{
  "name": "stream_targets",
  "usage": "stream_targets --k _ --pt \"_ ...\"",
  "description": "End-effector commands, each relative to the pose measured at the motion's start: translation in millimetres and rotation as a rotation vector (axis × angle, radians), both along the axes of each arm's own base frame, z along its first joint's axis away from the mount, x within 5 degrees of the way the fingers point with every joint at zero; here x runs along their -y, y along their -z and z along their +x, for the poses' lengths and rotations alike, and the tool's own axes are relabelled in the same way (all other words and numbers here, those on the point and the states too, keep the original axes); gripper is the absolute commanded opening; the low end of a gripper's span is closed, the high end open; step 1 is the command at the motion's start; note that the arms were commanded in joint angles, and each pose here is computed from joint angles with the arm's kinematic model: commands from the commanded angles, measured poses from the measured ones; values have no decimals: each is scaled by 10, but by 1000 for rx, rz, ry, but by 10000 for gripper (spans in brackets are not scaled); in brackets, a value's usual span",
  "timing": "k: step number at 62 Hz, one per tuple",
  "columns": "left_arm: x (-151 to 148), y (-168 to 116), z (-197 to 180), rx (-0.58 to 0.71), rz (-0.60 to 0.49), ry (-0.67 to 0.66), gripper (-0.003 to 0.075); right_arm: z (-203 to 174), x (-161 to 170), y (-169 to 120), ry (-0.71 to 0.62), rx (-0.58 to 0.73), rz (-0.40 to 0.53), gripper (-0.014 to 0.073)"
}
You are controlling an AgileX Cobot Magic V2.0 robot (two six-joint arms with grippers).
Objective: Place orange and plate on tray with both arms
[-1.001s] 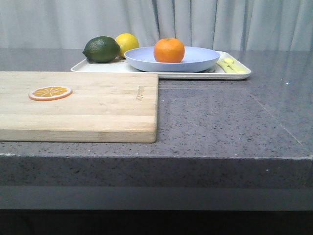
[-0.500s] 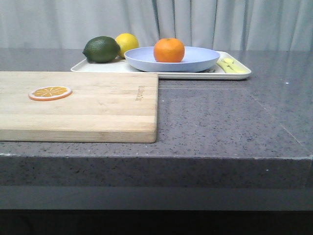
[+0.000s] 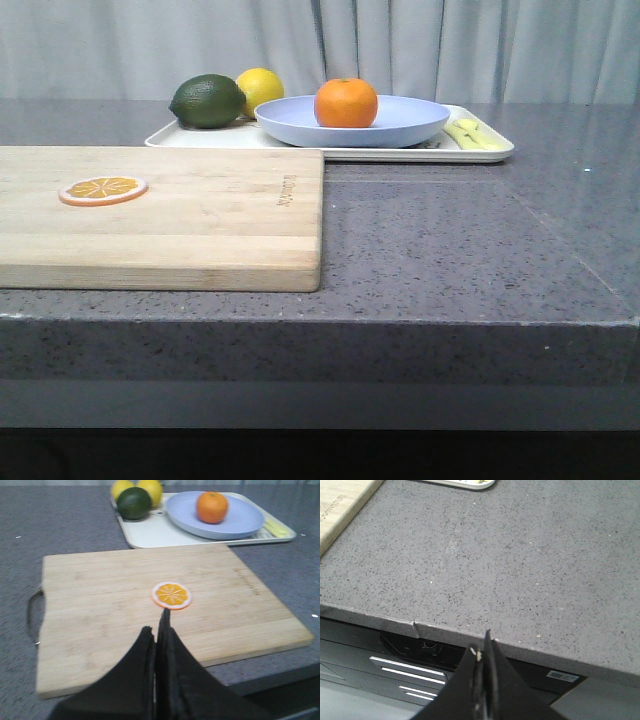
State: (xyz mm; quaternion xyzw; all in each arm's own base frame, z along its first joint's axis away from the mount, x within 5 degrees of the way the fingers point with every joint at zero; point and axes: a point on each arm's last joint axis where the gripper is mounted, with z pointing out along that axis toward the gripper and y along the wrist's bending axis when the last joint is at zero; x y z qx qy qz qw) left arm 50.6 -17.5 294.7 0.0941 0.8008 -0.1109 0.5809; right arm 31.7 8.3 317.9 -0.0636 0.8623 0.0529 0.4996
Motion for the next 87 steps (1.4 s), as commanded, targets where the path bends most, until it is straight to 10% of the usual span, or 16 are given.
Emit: stream_targets --k 1,49,87 --pt "-67 22 -61 155 -43 -104 -20 32 5 -113 7 75 1 -68" --pt "-127 848 42 454 -96 -214 -20 32 5 -113 7 75 1 -68" --pt "-127 853 43 443 -94 -214 -20 32 5 -113 7 75 1 -68"
